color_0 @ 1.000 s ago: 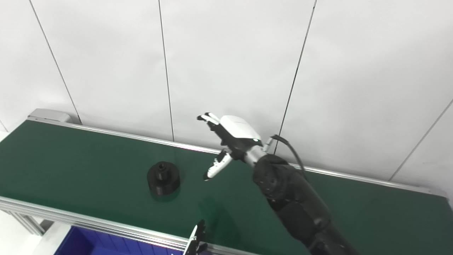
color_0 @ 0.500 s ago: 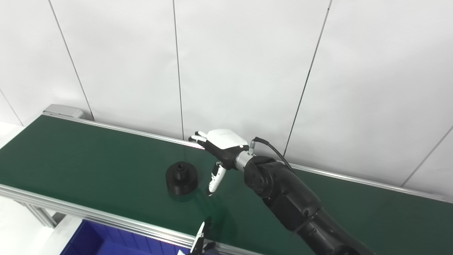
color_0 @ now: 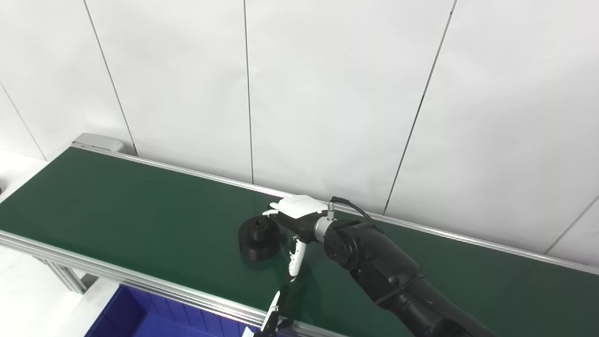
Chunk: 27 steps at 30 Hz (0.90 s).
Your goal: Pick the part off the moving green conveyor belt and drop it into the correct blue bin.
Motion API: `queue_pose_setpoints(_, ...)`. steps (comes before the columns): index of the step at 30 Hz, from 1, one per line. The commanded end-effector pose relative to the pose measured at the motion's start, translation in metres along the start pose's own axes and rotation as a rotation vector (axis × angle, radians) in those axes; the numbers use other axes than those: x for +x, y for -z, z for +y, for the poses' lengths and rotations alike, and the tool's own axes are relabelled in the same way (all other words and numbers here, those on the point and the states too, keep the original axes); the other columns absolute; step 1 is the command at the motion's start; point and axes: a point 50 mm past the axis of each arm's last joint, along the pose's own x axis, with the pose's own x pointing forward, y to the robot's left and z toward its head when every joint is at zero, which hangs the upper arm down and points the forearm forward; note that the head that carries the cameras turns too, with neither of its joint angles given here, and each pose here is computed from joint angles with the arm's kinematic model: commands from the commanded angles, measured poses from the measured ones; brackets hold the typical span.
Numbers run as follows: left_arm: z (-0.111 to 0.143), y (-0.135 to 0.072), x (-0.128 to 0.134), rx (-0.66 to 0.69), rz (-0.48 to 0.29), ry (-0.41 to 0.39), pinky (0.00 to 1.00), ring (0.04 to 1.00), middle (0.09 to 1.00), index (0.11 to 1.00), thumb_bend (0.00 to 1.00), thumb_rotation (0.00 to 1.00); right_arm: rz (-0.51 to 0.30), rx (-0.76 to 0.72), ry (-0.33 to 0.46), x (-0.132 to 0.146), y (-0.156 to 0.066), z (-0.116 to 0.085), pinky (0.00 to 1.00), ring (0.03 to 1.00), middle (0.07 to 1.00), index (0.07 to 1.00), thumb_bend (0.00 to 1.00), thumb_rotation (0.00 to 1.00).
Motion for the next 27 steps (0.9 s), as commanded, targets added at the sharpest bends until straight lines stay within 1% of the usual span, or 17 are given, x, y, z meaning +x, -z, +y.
queue_pose_setpoints(1, -0.108, -0.045, 0.011, -0.21, -0.057, 0.055, 0.94, 1.0, 1.0, 1.0, 0.68, 0.73, -0.142, -0.11, 0.115, 0.003, -0.034, -0.058, 0.58, 0.876, 1.0, 0.918, 1.0, 0.0)
queue_pose_setpoints(2, -0.109, -0.045, 0.011, -0.21, -0.056, 0.055, 0.92, 1.0, 1.0, 1.0, 0.68, 0.73, -0.146, -0.113, 0.115, 0.004, -0.034, -0.058, 0.59, 0.889, 1.0, 0.923, 1.0, 0.0)
queue_pose_setpoints(5, -0.113, -0.045, 0.012, -0.22, -0.051, 0.055, 0.92, 1.0, 1.0, 1.0, 0.68, 0.72, -0.156, -0.136, 0.115, 0.006, -0.037, -0.058, 0.6, 0.912, 1.0, 0.931, 1.0, 0.02)
queue_pose_setpoints(6, -0.114, -0.045, 0.013, -0.223, -0.049, 0.054, 0.91, 1.0, 1.0, 1.0, 0.68, 0.71, -0.158, -0.141, 0.114, 0.006, -0.038, -0.058, 0.69, 0.938, 1.0, 0.94, 1.0, 0.02)
queue_pose_setpoints(7, -0.115, -0.045, 0.014, -0.23, -0.046, 0.055, 0.91, 1.0, 1.0, 1.0, 0.68, 0.71, -0.166, -0.149, 0.113, 0.007, -0.039, -0.059, 0.7, 0.941, 1.0, 0.94, 1.0, 0.02)
queue_pose_setpoints(9, -0.118, -0.045, 0.015, -0.24, -0.042, 0.056, 0.93, 1.0, 1.0, 1.0, 0.68, 0.7, -0.184, -0.16, 0.118, 0.008, -0.042, -0.059, 0.79, 0.966, 1.0, 0.943, 1.0, 0.01)
queue_pose_setpoints(12, -0.121, -0.045, 0.016, -0.243, -0.038, 0.058, 0.93, 1.0, 1.0, 1.0, 0.69, 0.7, -0.211, -0.172, 0.133, 0.008, -0.045, -0.06, 0.83, 0.976, 1.0, 0.943, 1.0, 0.01)
queue_pose_setpoints(16, -0.123, -0.044, 0.018, -0.241, -0.037, 0.051, 0.9, 1.0, 1.0, 1.0, 0.7, 0.69, -0.231, -0.175, 0.135, 0.008, -0.05, -0.061, 0.82, 0.979, 1.0, 0.943, 1.0, 0.01)
queue_pose_setpoints(19, -0.124, -0.044, 0.019, -0.238, -0.036, 0.047, 0.89, 1.0, 1.0, 1.0, 0.71, 0.69, -0.239, -0.17, 0.131, 0.009, -0.052, -0.06, 0.76, 0.975, 1.0, 0.943, 1.0, 0.0)
queue_pose_setpoints(21, -0.125, -0.044, 0.019, -0.238, -0.034, 0.047, 0.88, 1.0, 1.0, 1.0, 0.72, 0.69, -0.246, -0.167, 0.13, 0.009, -0.053, -0.059, 0.75, 0.974, 1.0, 0.943, 1.0, 0.0)
queue_pose_setpoints(24, -0.126, -0.043, 0.018, -0.231, -0.035, 0.046, 0.87, 0.995, 1.0, 1.0, 0.72, 0.7, -0.265, -0.183, 0.147, 0.009, -0.055, -0.06, 0.74, 0.978, 1.0, 0.938, 1.0, 0.0)
queue_pose_setpoints(27, -0.126, -0.043, 0.019, -0.224, -0.035, 0.048, 0.87, 0.99, 1.0, 1.0, 0.71, 0.69, -0.278, -0.193, 0.171, 0.008, -0.06, -0.068, 0.73, 0.971, 1.0, 0.946, 0.98, 0.02)
